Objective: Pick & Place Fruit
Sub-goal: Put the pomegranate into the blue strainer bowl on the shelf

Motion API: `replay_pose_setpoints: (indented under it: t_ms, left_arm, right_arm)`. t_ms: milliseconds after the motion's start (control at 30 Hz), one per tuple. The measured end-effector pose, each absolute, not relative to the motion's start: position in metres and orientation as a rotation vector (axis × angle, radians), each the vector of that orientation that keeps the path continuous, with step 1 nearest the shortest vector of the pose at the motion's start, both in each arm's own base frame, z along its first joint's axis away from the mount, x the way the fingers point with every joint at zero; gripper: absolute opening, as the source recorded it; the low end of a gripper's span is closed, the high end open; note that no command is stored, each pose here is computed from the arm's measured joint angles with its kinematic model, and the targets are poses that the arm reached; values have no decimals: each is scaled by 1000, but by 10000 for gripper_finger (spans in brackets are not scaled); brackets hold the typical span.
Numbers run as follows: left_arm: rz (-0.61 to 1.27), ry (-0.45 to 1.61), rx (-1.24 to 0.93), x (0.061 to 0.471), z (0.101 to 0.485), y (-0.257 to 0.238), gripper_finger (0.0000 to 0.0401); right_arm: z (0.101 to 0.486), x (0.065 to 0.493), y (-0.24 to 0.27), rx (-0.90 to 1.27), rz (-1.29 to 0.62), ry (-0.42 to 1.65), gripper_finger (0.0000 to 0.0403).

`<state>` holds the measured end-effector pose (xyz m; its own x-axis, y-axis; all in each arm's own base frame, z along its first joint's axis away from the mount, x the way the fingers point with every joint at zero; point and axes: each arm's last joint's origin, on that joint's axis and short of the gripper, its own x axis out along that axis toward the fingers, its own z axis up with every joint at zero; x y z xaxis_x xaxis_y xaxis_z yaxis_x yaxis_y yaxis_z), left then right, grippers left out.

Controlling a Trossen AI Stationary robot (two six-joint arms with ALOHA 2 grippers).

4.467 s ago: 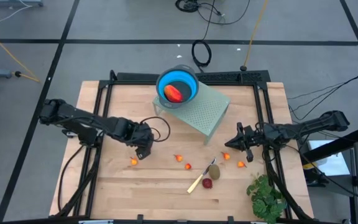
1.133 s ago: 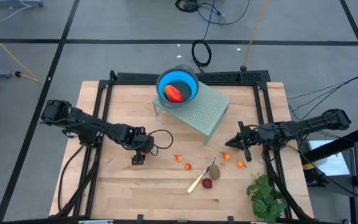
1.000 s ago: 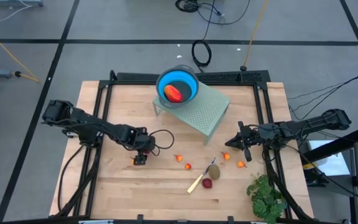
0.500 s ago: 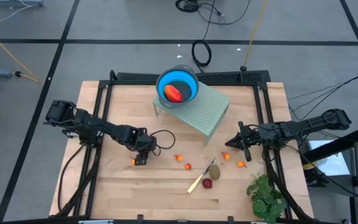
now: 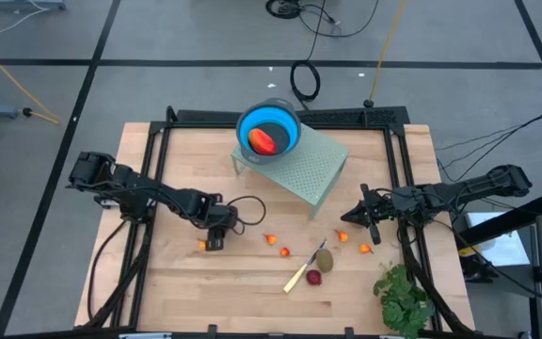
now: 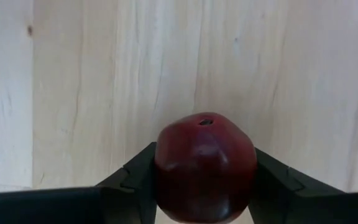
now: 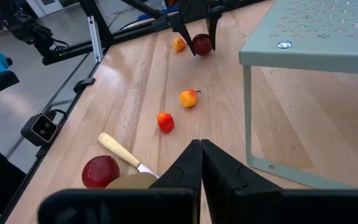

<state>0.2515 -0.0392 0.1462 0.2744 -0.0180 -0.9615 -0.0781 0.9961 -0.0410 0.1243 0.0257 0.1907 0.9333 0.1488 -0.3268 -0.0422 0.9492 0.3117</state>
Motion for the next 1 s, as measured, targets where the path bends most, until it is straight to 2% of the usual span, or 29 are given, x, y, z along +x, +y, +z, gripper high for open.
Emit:
replay_pose_setpoints:
  t_ms: [533, 1000]
  left_arm:
    - [87, 1174, -195, 277, 181, -43, 172]
    - [138, 947, -267, 311, 246, -47, 171]
  right_arm:
    - [197, 119, 25, 271, 121, 293, 0]
    - [209, 103, 21, 220, 147, 164, 0]
